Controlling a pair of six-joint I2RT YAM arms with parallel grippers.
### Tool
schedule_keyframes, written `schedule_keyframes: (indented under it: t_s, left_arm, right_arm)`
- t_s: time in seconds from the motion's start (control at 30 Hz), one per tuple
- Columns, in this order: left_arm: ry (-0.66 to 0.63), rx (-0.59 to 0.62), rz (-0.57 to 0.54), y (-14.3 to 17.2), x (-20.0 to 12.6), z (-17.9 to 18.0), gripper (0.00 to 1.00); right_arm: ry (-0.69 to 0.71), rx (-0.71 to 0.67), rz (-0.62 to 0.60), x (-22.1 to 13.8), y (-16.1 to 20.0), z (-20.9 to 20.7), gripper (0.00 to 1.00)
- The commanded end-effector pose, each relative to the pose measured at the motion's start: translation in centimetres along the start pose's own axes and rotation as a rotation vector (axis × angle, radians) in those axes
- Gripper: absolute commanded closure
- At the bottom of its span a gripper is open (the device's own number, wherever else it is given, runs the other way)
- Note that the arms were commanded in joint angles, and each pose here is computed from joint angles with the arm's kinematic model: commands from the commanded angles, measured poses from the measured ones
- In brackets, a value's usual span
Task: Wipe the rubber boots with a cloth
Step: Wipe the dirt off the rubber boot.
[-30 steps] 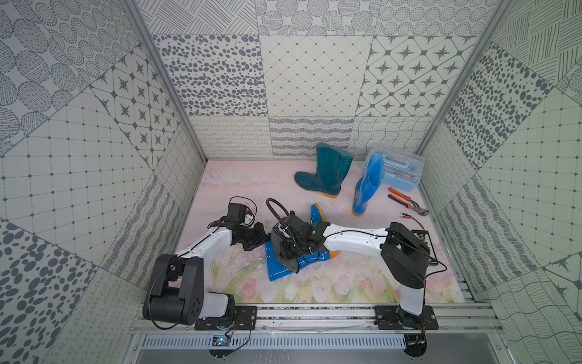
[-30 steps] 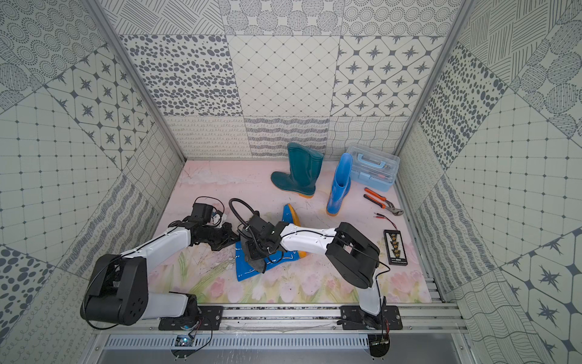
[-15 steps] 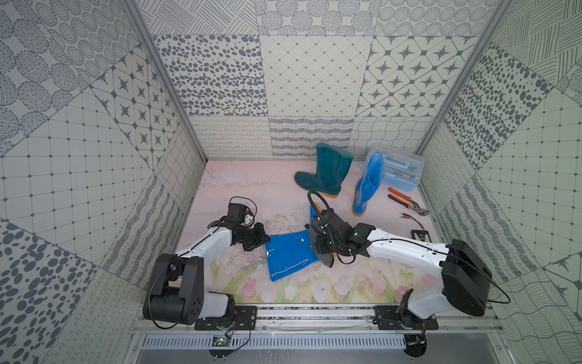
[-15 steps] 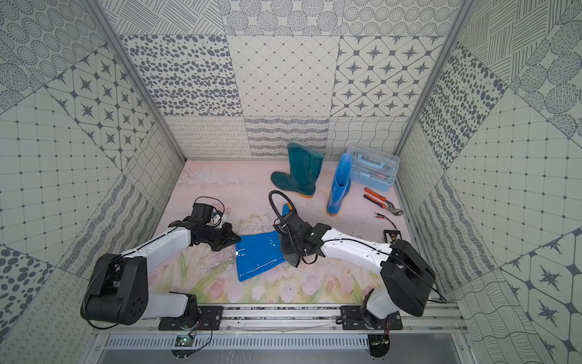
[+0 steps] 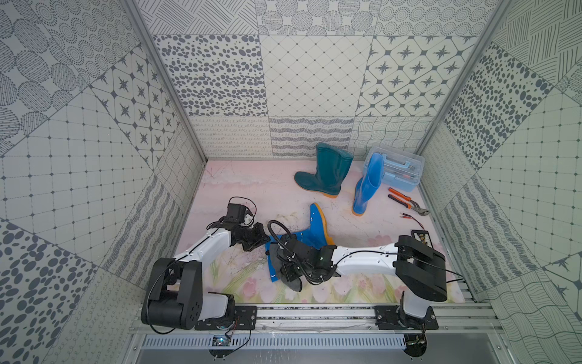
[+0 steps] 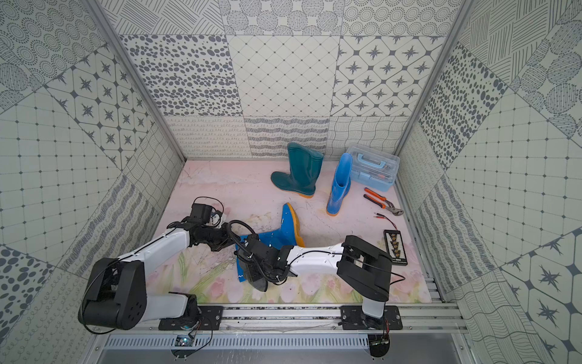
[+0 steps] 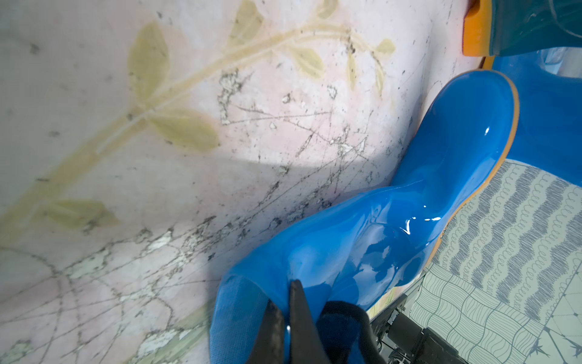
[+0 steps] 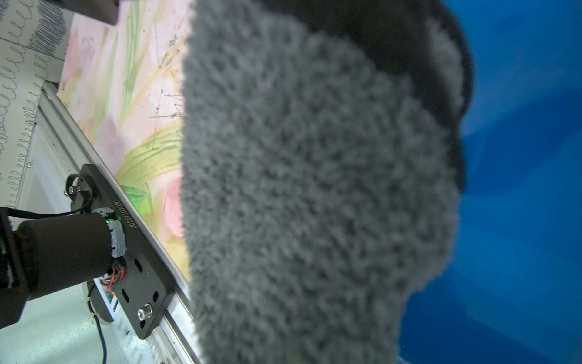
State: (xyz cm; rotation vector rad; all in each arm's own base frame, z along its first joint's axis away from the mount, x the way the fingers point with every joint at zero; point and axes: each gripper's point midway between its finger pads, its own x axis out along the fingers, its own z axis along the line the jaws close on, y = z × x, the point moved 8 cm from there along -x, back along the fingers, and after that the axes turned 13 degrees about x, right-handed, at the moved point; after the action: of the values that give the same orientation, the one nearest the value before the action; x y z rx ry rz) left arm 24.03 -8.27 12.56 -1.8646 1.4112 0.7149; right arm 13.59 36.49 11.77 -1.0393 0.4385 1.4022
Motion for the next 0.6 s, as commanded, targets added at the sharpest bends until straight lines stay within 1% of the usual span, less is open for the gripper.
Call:
schedule_keyframes:
  t_s: [0.0,0.13,0.2,0.27,0.33,0.4,0.5,0.57]
  left_arm:
    - [-0.035,0.0,0.013,0.4,-0.1,0.4,1.0]
    - [-0.034,0.0,0.006,0.2,-0.1,0.4,1.0]
    - [-0.033,0.0,0.007,0.1,0.0,0.4,1.0]
    - [-0.03,-0.002,0.011,0.0,0.1,0.4,1.0]
    - [-0.027,-0.003,0.015,-0.1,0.2,0.4,1.0]
    - [-0.027,-0.004,0.017,-0.1,0.2,0.4,1.0]
    - [-0.028,0.0,0.021,-0.2,0.0,0.2,1.0]
    - [-0.03,0.004,0.022,-0.1,0.0,0.2,1.0]
  right_arm:
    - [0.066,0.067,-0.075,-2.5,-0.7,-3.7,1.0]
    - [0.191,0.137,-0.144,-6.8,-0.5,-9.4,1.0]
    - [0.206,0.186,-0.187,-8.7,-0.4,-11.4,1.0]
    - [0.191,0.242,-0.24,-9.9,-0.4,-12.5,1.0]
    - [0.148,0.249,-0.279,-10.3,-0.8,-12.1,1.0]
    - [0.107,0.233,-0.273,-9.6,-1.3,-10.9,1.0]
    - [0.078,0.126,-0.23,-7.4,-1.5,-7.2,1.0]
    - [0.039,0.037,-0.173,-5.2,-1.2,-3.9,1.0]
